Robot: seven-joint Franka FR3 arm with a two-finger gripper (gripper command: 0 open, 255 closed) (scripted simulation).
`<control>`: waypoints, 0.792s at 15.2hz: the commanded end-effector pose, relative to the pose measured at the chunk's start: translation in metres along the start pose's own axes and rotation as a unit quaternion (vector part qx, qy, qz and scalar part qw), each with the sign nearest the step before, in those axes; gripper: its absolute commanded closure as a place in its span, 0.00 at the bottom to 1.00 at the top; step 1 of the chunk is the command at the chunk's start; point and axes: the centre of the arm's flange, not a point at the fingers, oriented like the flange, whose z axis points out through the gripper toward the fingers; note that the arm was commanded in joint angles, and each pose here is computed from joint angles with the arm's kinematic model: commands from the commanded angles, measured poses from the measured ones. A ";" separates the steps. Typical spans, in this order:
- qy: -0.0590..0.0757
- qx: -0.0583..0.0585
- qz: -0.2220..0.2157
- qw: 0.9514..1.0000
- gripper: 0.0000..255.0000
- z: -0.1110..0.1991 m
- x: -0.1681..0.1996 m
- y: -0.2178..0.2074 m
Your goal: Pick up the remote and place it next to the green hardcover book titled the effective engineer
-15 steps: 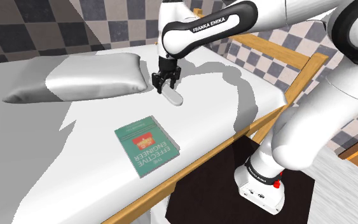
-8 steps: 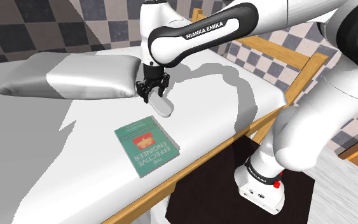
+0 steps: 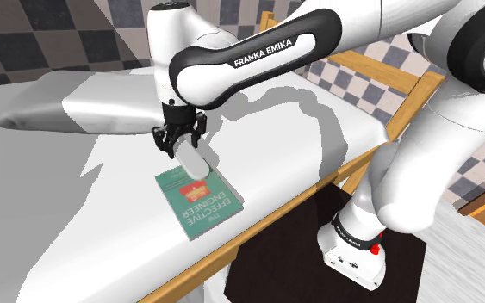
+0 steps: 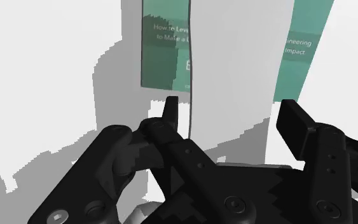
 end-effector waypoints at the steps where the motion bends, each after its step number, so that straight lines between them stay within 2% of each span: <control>1: 0.000 0.000 0.001 1.000 1.00 0.000 -0.008 -0.024; 12: 0.000 0.000 0.001 1.000 1.00 -0.003 -0.048 -0.164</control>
